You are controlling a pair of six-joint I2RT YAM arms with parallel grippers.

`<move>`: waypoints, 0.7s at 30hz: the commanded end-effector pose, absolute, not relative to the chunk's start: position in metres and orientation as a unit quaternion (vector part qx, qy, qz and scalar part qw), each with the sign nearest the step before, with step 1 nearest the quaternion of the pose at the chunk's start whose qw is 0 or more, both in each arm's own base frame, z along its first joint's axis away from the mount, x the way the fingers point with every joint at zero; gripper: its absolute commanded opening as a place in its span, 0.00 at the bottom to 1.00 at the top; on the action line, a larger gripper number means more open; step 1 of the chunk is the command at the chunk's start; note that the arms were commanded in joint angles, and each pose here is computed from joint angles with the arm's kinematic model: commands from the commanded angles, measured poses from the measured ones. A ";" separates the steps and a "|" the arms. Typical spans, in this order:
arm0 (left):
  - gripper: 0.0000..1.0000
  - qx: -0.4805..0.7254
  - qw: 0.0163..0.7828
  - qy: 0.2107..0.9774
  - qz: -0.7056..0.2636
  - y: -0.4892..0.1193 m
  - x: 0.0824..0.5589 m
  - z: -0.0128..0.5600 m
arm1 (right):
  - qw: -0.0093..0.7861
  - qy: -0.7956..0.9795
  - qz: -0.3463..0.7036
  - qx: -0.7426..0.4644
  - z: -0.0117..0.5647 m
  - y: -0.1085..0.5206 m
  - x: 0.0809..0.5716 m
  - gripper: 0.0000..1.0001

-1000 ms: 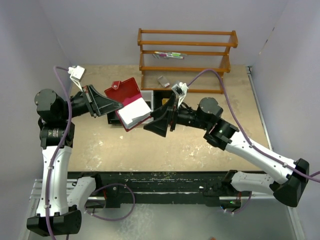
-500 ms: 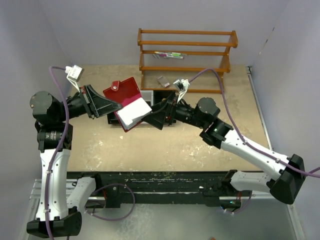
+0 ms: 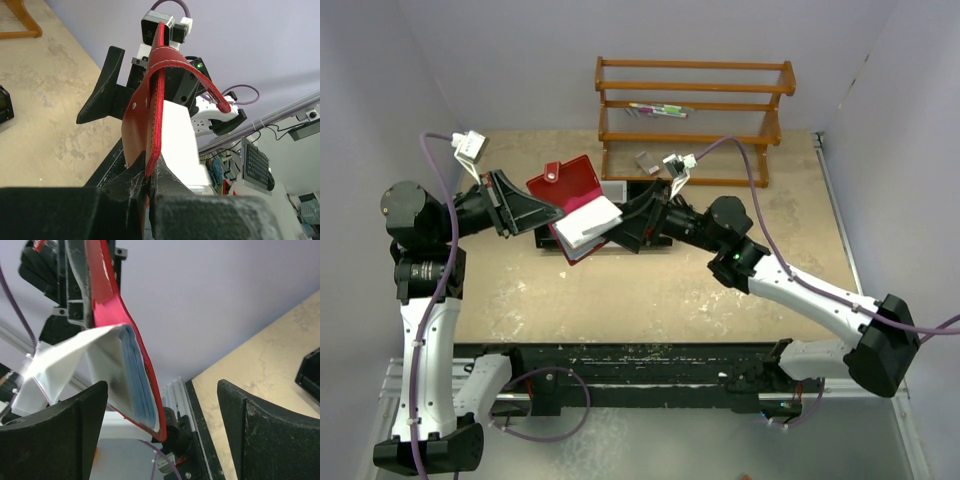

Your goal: Take the credit cards out of the card holder

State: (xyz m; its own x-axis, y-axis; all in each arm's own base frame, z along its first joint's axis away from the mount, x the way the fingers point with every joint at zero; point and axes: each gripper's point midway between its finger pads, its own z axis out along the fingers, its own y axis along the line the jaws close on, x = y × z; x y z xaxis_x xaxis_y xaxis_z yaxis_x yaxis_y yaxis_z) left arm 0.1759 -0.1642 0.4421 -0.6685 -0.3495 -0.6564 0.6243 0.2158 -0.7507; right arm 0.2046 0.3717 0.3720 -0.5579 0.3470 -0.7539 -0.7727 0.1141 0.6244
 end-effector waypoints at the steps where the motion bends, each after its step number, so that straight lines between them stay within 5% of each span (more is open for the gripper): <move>1: 0.02 0.128 0.416 0.663 -0.610 -0.165 0.167 0.457 | 0.450 0.514 0.705 -0.190 0.429 0.370 0.188 0.92; 14: 0.03 0.129 0.403 0.668 -0.612 -0.165 0.163 0.447 | 0.437 0.458 0.746 -0.208 0.467 0.376 0.180 0.81; 17: 0.03 0.128 0.400 0.671 -0.611 -0.165 0.163 0.441 | 0.428 0.451 0.754 -0.211 0.471 0.378 0.177 0.65; 21: 0.05 0.126 0.398 0.677 -0.606 -0.165 0.164 0.432 | 0.401 0.455 0.764 -0.219 0.469 0.382 0.174 0.29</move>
State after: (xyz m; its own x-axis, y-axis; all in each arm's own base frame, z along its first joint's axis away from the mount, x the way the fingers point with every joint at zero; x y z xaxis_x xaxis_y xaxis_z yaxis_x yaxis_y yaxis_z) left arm 0.1673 -0.1651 0.4343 -0.6840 -0.3251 -0.6530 0.6182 0.2169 -0.7555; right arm 0.1899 0.3889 0.4355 -0.5911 0.4021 -0.6992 -0.7974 -0.1605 0.5818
